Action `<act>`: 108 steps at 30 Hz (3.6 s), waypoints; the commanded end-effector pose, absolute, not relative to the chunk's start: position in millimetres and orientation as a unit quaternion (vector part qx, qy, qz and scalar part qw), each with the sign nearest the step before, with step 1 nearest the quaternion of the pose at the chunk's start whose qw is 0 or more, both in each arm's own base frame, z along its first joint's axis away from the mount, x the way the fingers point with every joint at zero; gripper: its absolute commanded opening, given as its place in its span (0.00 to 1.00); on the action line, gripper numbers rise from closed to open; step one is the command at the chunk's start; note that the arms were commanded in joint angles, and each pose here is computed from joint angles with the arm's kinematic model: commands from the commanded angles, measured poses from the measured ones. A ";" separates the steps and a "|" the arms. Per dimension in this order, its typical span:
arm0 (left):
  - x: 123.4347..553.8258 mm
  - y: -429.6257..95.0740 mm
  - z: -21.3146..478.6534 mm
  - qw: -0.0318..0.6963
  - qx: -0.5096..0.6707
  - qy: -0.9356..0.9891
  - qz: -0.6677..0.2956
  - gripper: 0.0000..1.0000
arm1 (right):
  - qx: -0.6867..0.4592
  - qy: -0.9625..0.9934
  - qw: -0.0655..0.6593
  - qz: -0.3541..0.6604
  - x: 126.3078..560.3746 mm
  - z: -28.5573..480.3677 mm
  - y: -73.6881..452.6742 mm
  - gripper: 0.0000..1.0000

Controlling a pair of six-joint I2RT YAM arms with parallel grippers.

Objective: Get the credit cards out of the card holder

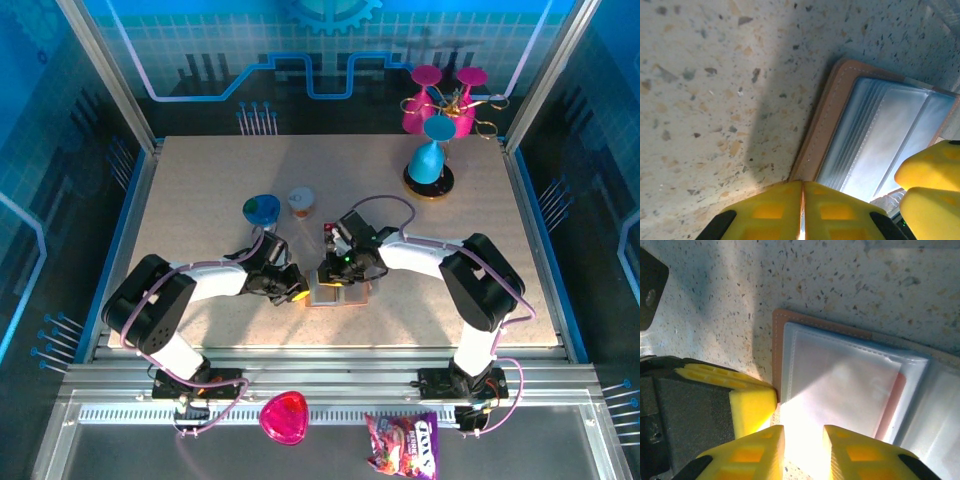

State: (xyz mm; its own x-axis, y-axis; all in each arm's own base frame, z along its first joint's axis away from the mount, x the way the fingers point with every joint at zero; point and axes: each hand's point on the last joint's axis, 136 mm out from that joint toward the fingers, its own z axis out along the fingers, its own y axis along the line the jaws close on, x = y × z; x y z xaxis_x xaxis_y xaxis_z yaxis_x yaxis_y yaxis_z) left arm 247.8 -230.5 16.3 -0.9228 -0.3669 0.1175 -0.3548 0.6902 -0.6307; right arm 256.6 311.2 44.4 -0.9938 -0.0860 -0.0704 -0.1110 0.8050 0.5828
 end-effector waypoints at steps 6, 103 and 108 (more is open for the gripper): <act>239.5 -231.9 9.6 -0.014 -0.199 0.921 -0.334 0.10 | -0.053 0.954 0.002 0.296 242.5 37.3 307.2 0.33; 267.6 -278.5 45.2 0.000 -0.182 0.901 -0.395 0.22 | -0.006 0.944 0.015 0.329 244.4 34.5 276.5 0.32; 265.7 -274.4 43.6 0.002 -0.185 0.904 -0.386 0.27 | -0.005 0.944 0.013 0.331 243.5 32.7 276.7 0.31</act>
